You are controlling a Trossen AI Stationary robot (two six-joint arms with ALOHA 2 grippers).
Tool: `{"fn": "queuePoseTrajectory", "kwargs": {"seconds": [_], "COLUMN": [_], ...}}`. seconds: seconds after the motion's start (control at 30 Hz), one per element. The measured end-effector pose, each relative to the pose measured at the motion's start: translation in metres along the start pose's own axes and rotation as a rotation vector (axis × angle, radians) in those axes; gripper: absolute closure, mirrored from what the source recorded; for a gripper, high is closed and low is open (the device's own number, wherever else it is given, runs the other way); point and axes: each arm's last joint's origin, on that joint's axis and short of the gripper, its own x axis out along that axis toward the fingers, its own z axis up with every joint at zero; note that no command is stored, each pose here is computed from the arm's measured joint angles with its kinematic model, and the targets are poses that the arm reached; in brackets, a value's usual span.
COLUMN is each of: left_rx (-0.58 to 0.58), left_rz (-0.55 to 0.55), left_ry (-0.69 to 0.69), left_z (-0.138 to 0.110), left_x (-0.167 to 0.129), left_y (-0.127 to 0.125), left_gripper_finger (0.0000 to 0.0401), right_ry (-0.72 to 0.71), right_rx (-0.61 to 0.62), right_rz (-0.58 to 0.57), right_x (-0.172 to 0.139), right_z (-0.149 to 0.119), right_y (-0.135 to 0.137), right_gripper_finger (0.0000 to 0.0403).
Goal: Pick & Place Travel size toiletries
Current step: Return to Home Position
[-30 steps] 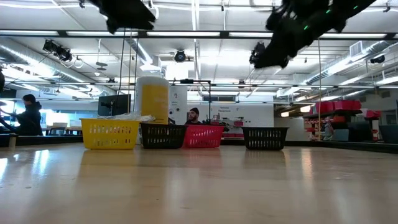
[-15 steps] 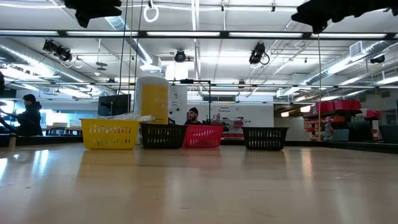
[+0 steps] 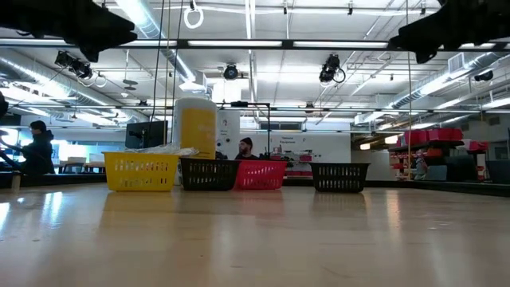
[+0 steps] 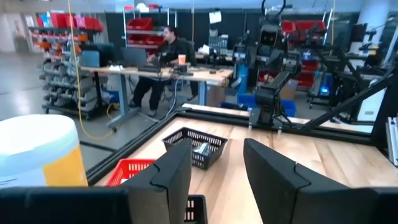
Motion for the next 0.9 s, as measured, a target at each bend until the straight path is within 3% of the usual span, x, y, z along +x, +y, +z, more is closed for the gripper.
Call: {"fn": "queuePoseTrajectory", "kwargs": {"seconds": [0.23, 0.67, 0.9], "left_rx": [0.003, 0.037, 0.023], "left_rz": [-0.001, 0.0, -0.004], "left_ry": [-0.038, -0.016, -0.035], "left_z": [-0.023, -0.069, -0.074], "left_x": [-0.009, 0.003, 0.005], "left_y": [0.005, 0.001, 0.0], "left_gripper_finger": [0.0248, 0.0248, 0.0248], "right_ry": [-0.027, -0.074, -0.07], "right_rx": [0.036, 0.058, 0.08], "right_rz": [-0.002, -0.013, -0.012], "right_x": [-0.004, -0.008, -0.001], "right_z": [-0.023, -0.05, -0.07], "right_y": [0.004, 0.007, 0.008], "right_gripper_finger": [0.0241, 0.0242, 0.0242]}}
